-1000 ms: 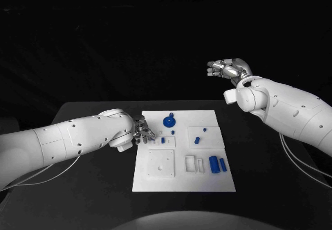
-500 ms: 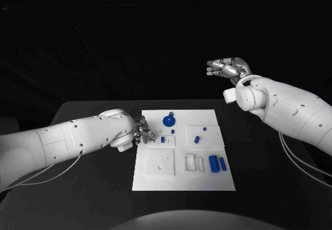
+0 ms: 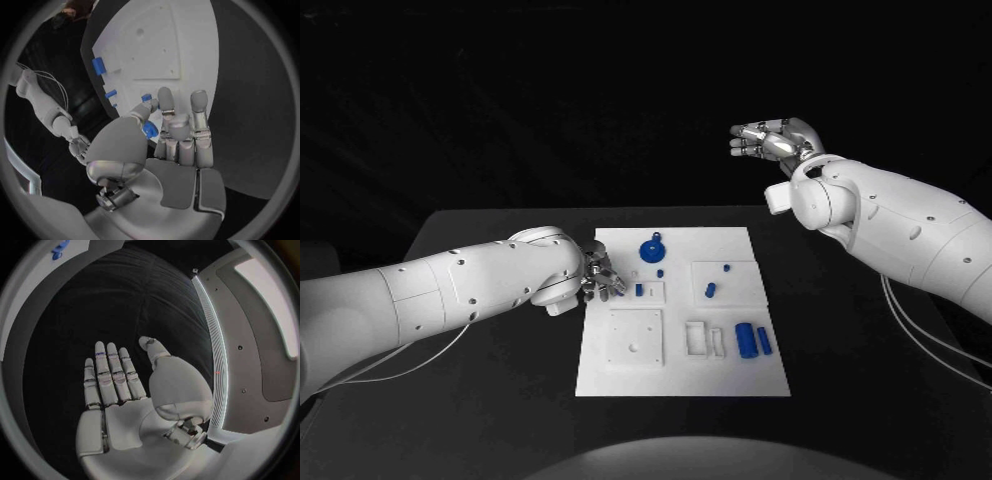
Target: Assemble the parts on the task board
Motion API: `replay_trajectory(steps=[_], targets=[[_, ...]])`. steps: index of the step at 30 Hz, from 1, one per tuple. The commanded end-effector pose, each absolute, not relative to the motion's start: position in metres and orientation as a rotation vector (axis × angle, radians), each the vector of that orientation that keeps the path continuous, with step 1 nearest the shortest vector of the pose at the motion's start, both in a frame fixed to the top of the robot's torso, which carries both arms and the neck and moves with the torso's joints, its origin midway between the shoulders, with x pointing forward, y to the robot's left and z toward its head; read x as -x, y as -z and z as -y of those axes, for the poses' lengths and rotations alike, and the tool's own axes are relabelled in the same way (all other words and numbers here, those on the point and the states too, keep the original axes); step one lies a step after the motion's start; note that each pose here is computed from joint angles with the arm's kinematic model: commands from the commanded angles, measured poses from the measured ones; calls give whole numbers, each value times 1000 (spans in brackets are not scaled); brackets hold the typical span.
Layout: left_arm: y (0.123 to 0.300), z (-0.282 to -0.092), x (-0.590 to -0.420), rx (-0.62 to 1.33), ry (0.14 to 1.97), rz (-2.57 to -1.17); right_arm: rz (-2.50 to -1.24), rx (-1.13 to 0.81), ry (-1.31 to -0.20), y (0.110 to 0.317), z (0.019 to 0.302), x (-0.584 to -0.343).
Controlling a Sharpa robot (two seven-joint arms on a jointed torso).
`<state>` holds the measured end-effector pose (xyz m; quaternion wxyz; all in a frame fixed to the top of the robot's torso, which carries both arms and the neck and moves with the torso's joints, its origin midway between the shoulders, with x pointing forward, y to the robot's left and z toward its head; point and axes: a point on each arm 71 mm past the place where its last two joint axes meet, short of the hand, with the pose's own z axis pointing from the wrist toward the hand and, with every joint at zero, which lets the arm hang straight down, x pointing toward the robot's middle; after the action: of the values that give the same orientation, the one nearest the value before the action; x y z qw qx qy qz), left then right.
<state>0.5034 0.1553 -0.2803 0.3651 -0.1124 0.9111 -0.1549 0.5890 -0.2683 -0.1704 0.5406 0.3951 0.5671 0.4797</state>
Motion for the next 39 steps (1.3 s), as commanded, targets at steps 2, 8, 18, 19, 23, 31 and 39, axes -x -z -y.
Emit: replay_trajectory(steps=[2, 8, 18, 19, 23, 31, 39], targets=[[281, -152, -502, 257, 402, -2372, -1355, -930, -1156, 170, 266, -589], [282, -153, -503, 250, 391, -2378, -1354, -930, -1156, 170, 267, -589], [283, -153, -504, 238, 380, -2392, -1355, -930, -1156, 170, 266, -589], [283, -153, -505, 238, 379, -2392, -1355, -930, -1156, 171, 266, -589], [283, -152, -506, 237, 375, -2391, -1355, -930, -1156, 171, 266, -589], [283, -149, -509, 223, 366, -2397, -1356, -930, -1158, 171, 265, -589], [285, -146, -510, 195, 351, -2426, -1356, -930, -1159, 171, 265, -589]])
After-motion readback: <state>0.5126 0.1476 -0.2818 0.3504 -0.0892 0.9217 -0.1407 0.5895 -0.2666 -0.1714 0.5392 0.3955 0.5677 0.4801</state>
